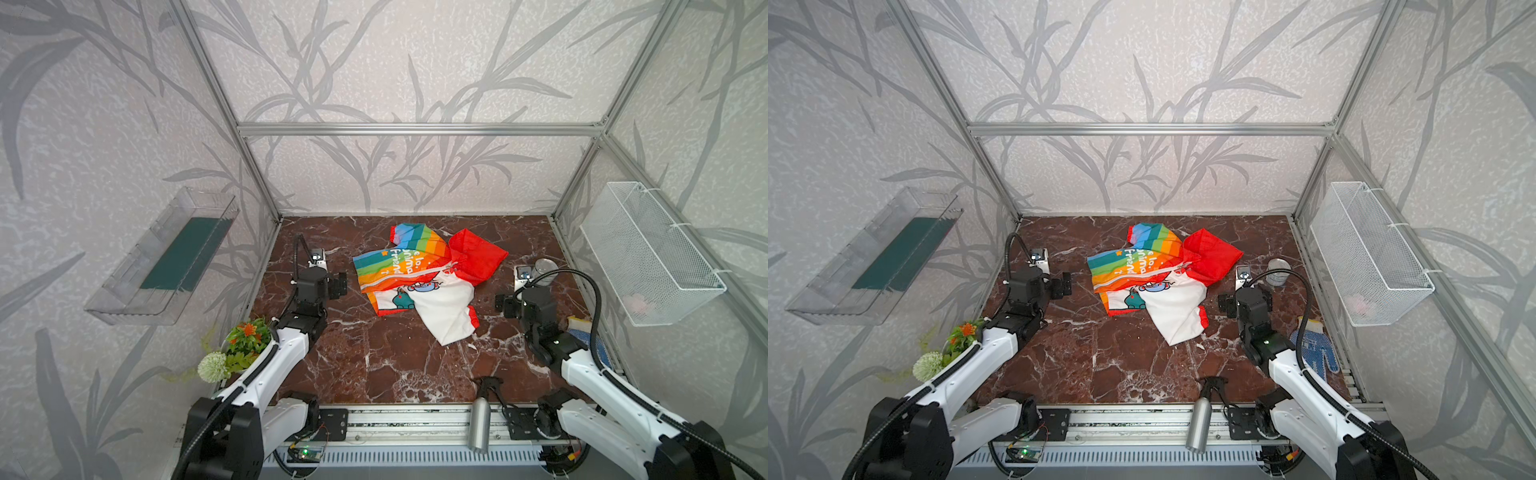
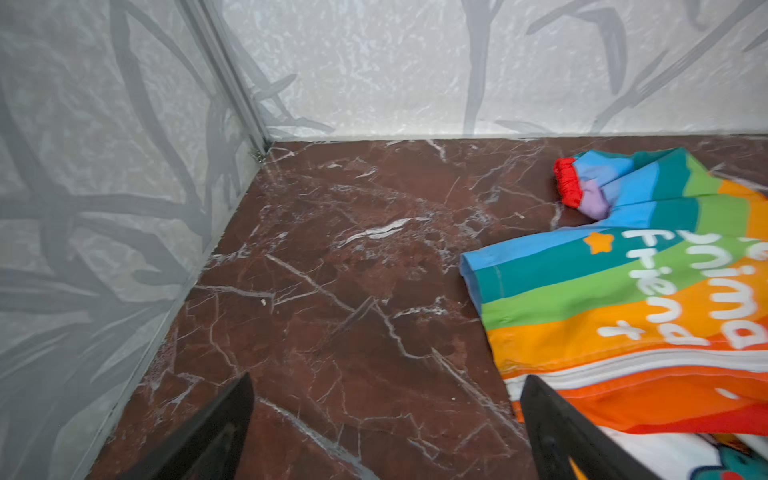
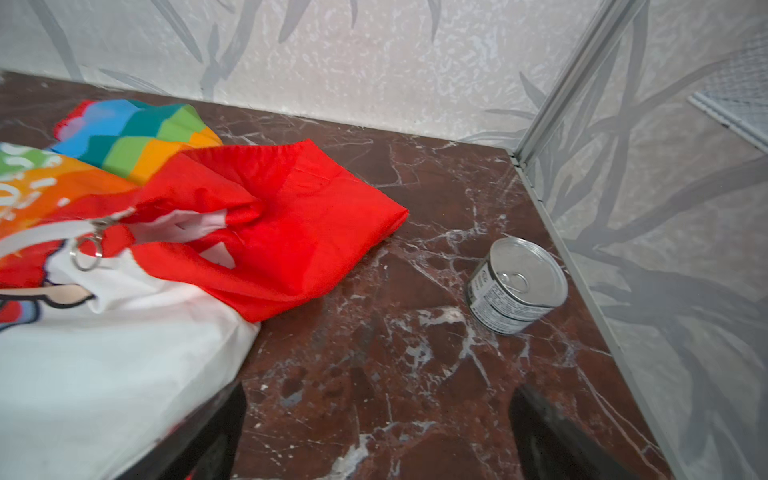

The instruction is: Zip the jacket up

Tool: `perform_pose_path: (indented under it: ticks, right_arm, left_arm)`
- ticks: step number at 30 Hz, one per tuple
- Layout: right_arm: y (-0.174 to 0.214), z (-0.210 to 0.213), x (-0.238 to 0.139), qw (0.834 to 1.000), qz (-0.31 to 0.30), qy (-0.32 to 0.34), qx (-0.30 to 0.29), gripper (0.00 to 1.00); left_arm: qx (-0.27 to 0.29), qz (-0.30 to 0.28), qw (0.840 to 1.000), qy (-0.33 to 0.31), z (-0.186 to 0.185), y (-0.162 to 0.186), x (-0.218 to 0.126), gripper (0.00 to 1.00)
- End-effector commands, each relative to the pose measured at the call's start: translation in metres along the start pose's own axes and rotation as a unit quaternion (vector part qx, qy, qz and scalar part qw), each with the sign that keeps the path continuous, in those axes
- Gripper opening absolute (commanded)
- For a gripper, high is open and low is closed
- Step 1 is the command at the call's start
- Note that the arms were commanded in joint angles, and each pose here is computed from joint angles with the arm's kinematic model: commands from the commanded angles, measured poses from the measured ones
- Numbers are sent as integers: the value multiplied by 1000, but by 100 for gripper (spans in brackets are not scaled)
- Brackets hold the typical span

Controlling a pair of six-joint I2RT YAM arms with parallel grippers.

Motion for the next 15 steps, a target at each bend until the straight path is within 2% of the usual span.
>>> perform_pose_path:
  ticks: [1,6,10,13,15]
  right_arm:
    - [-14,-9,4,997,-69,29,16,99]
    - [9,-16,31,997,-76,23,10,99]
    - [17,-8,54,997,-70,20,-1,99]
    - [22,-2,67,997,-79,-4,-14,99]
    - [27,0,76,997,-68,3,-19,99]
  left_arm:
    - [-26,-89,990,-106,22,-26,-3,100]
    - [-18,-73,992,-104,24,-3,8,100]
    - [-41,-75,991,-101,25,14,12,100]
    - [-64,-84,992,-70,18,23,18,100]
    - [-58,-84,994,-42,12,26,26,99]
Point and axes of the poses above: each gripper's point midway between its finger pads, its own x axis out along the fingers, its own z axis along the line the jaws close on, y = z × x, the point moved 10 cm from there along -x, back along the fingers, and after that the axes turned 13 degrees about x, right-handed, at the moved point
